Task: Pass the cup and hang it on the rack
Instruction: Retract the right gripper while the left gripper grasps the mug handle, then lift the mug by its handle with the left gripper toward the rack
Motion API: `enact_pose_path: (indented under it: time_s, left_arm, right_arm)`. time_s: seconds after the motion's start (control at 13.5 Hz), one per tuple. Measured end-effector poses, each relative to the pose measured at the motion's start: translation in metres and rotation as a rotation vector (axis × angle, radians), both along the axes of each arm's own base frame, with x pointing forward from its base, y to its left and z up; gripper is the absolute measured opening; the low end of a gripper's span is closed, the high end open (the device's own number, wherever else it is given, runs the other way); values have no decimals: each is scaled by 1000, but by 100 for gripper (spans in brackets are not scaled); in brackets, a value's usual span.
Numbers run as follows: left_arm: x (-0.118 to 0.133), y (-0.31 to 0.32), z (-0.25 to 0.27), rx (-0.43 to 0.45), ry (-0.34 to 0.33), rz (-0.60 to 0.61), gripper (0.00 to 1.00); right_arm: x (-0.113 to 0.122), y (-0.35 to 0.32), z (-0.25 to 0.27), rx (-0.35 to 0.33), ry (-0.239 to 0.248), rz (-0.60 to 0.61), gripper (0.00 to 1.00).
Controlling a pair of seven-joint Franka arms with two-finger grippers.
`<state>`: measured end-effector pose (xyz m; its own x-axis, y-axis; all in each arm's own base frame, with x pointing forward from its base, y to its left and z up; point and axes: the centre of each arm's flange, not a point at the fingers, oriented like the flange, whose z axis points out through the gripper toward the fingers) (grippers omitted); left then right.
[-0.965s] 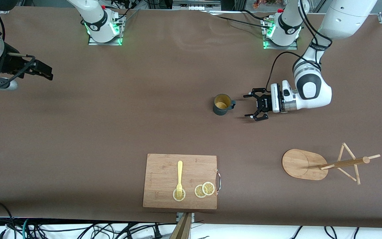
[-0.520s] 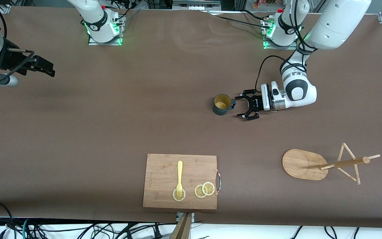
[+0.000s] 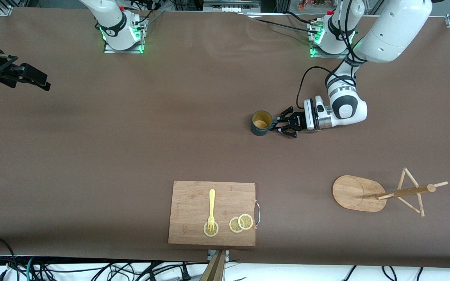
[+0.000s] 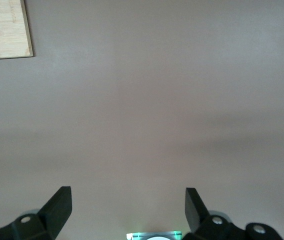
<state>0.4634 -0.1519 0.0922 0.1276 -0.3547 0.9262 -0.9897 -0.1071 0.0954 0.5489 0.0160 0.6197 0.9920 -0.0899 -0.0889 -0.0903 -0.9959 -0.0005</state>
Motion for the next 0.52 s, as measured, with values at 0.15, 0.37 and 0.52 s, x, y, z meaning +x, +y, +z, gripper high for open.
enact_pose_path:
  time_s: [0.15,0.37,0.52]
  left_arm:
    - [0,0,0,-2,1,5,21]
    - [1,0,1,-8,0,7,21]
    - [5,2,5,-42,7,23,21]
  right_arm:
    - [1,0,-2,0,7,0,100]
    - [0,0,-2,0,9,0,100]
    - [0,0,-2,0,9,1,100]
